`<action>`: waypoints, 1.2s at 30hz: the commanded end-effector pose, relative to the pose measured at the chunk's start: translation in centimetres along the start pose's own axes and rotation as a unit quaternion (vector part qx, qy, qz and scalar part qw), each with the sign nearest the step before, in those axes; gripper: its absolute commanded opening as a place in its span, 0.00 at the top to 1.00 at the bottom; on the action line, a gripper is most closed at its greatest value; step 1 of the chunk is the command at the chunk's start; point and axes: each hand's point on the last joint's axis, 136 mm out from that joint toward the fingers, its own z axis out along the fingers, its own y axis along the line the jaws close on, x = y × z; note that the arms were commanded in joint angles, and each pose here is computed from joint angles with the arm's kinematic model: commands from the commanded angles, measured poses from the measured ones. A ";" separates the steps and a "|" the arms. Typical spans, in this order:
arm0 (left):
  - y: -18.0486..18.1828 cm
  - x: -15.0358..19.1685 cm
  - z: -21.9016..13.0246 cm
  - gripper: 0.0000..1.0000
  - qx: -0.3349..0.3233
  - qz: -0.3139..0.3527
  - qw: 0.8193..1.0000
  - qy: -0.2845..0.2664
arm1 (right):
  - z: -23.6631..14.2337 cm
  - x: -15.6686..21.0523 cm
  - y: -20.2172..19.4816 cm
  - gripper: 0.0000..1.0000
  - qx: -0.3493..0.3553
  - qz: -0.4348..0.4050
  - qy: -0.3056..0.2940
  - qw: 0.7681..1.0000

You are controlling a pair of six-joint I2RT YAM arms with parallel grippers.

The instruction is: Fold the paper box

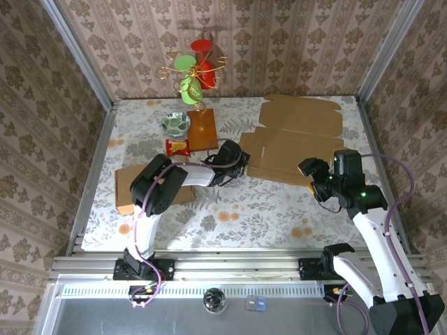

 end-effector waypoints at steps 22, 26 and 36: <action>-3.5 -1.3 -2.3 1.00 0.074 -0.069 0.993 -0.066 | 3.0 0.8 -3.7 0.29 -0.040 0.169 -0.025 0.984; -4.3 -1.1 -3.8 1.00 0.075 -0.087 0.991 -0.072 | 4.5 1.4 -4.2 0.25 -0.045 0.197 -0.036 0.979; -5.8 0.0 -5.8 1.00 0.081 -0.110 0.989 -0.063 | 7.3 -0.8 -4.2 0.17 -0.089 0.213 -0.135 0.964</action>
